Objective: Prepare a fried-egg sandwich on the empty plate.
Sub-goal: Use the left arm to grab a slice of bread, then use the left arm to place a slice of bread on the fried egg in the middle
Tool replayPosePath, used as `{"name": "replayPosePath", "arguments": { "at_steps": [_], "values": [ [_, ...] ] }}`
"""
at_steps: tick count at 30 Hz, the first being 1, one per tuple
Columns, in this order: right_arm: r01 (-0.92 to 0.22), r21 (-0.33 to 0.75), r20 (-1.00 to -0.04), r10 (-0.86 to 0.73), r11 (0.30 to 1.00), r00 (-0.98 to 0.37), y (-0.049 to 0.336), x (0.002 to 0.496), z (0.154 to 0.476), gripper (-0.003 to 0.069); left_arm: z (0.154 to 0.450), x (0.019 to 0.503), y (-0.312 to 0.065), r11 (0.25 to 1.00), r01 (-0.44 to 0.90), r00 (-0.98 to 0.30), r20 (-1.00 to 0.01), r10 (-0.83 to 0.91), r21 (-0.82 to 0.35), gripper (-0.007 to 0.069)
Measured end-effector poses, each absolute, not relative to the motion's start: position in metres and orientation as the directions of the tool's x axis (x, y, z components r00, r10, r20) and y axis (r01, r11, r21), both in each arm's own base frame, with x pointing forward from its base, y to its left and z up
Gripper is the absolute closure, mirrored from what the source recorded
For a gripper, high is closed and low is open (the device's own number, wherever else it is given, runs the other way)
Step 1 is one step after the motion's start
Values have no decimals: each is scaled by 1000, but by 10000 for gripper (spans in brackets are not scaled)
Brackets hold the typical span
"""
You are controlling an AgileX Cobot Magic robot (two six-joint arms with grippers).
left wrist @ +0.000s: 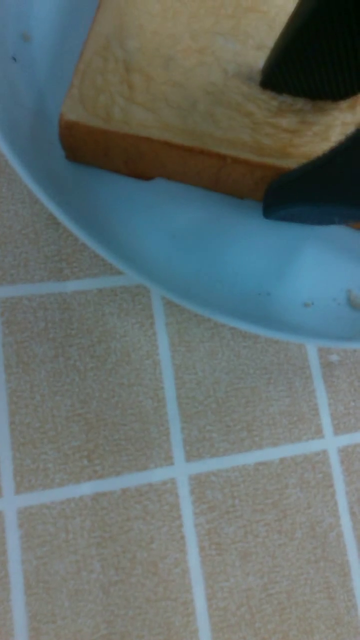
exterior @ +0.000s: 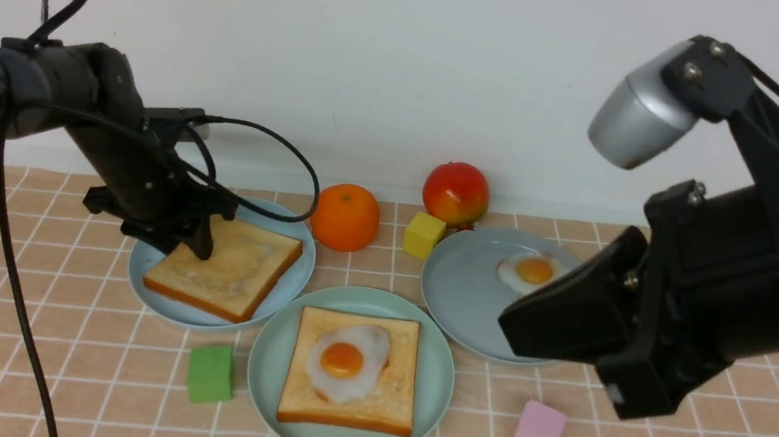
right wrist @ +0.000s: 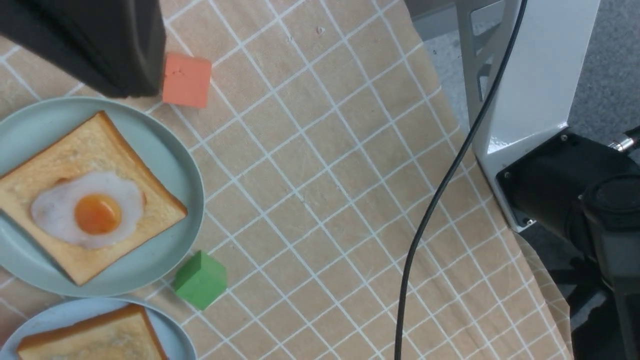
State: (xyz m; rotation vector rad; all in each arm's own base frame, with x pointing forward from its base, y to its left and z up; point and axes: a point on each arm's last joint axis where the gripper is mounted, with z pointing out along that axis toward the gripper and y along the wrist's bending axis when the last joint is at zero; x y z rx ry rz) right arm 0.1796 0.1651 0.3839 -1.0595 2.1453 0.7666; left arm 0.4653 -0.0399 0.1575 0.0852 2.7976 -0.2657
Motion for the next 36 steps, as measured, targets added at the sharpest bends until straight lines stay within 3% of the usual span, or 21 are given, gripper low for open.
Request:
{"name": "replayPosePath", "arguments": {
  "at_steps": [3,7,12,14,17,21,26,36],
  "values": [
    [-832,221,-736,-472,509,-485,165,180,384,668,163,464,-39,981,94,-941,-337,32,-168,459],
    [-832,220,-736,-473,509,-485,165,180,384,668,192,457,-38,982,108,-926,-376,43,-155,612],
    [-833,223,-730,-479,506,-486,165,179,383,668,264,437,-40,974,124,-869,-494,15,-189,620],
    [-834,224,-727,-483,504,-488,165,179,383,667,304,418,-46,951,95,-849,-523,-77,-295,620],
    [-834,222,-727,-485,505,-487,165,179,383,665,321,400,-56,894,48,-851,-487,-197,-446,620],
    [-835,218,-725,-488,506,-485,164,179,383,663,301,377,-77,842,1,-880,-400,-255,-540,620],
    [-837,196,-720,-505,510,-476,163,179,382,659,234,344,-118,838,-51,-924,-292,-246,-543,620],
    [-840,186,-710,-521,510,-474,162,179,380,652,175,339,-142,843,-139,-920,-248,-305,-520,615]
  ]
}}
